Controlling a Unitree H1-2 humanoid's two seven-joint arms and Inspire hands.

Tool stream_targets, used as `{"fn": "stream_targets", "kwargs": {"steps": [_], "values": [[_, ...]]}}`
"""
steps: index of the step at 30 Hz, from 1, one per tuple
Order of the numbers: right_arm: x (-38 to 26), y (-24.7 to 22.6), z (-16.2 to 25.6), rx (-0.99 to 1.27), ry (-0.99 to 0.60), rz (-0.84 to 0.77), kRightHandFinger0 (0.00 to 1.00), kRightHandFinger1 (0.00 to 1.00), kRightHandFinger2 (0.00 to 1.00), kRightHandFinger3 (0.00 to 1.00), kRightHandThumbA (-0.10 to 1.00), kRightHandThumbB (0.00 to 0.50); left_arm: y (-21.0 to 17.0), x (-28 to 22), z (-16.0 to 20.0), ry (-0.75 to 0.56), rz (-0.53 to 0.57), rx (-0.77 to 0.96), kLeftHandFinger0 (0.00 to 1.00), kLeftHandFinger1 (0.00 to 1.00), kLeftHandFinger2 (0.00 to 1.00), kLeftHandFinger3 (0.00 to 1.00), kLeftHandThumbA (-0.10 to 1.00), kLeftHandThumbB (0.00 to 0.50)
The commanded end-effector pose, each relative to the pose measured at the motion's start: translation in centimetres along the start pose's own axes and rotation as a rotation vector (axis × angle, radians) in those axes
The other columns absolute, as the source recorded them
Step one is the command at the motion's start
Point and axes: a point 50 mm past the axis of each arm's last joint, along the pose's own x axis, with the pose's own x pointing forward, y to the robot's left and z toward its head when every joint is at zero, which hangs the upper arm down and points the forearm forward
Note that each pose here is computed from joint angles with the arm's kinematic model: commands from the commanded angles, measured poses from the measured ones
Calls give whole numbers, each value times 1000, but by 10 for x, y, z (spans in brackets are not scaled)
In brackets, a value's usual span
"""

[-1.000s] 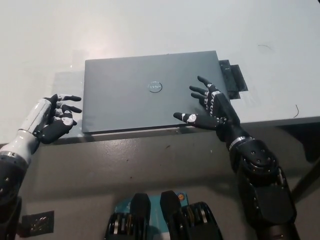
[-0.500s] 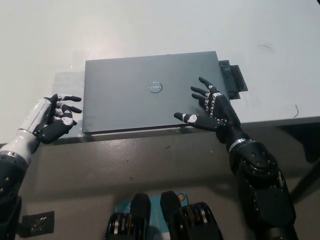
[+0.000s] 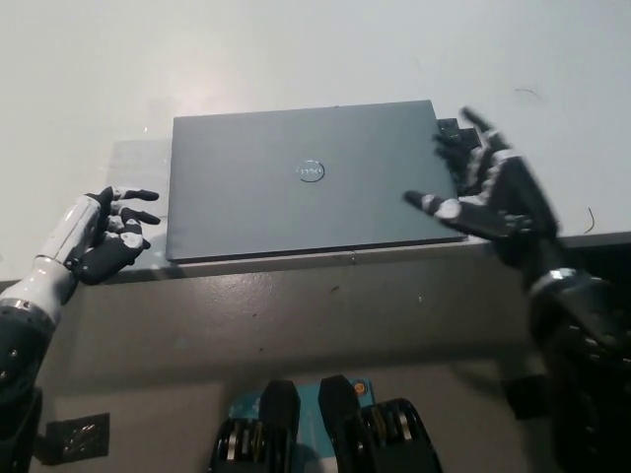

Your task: The robot uses its right hand to push down on the lid of a laptop kept in the middle of the desk to close it

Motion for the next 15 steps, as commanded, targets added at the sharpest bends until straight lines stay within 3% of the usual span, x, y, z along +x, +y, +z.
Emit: {"fn": "stream_targets", "kwargs": {"steps": [1, 5, 11, 15], "values": [[-32, -18, 30, 46, -112, 1, 948, 843, 807, 990, 1000, 321, 13, 0, 9, -28, 22, 43, 368, 446, 579, 693, -59, 0], [-56, -34, 32, 39, -128, -69, 964, 853, 823, 1000, 1000, 261, 14, -1, 8, -30, 24, 40, 362, 436, 563, 689, -63, 0], [-92, -71, 14, 16, -59, -169, 1000, 908, 859, 1000, 1000, 340, 14, -1, 6, -39, 31, 38, 378, 459, 582, 681, -69, 0], [-120, -93, -16, 44, 17, -283, 994, 880, 841, 1000, 1000, 316, 11, -1, 5, -26, 31, 24, 387, 466, 590, 670, -55, 5]]}}
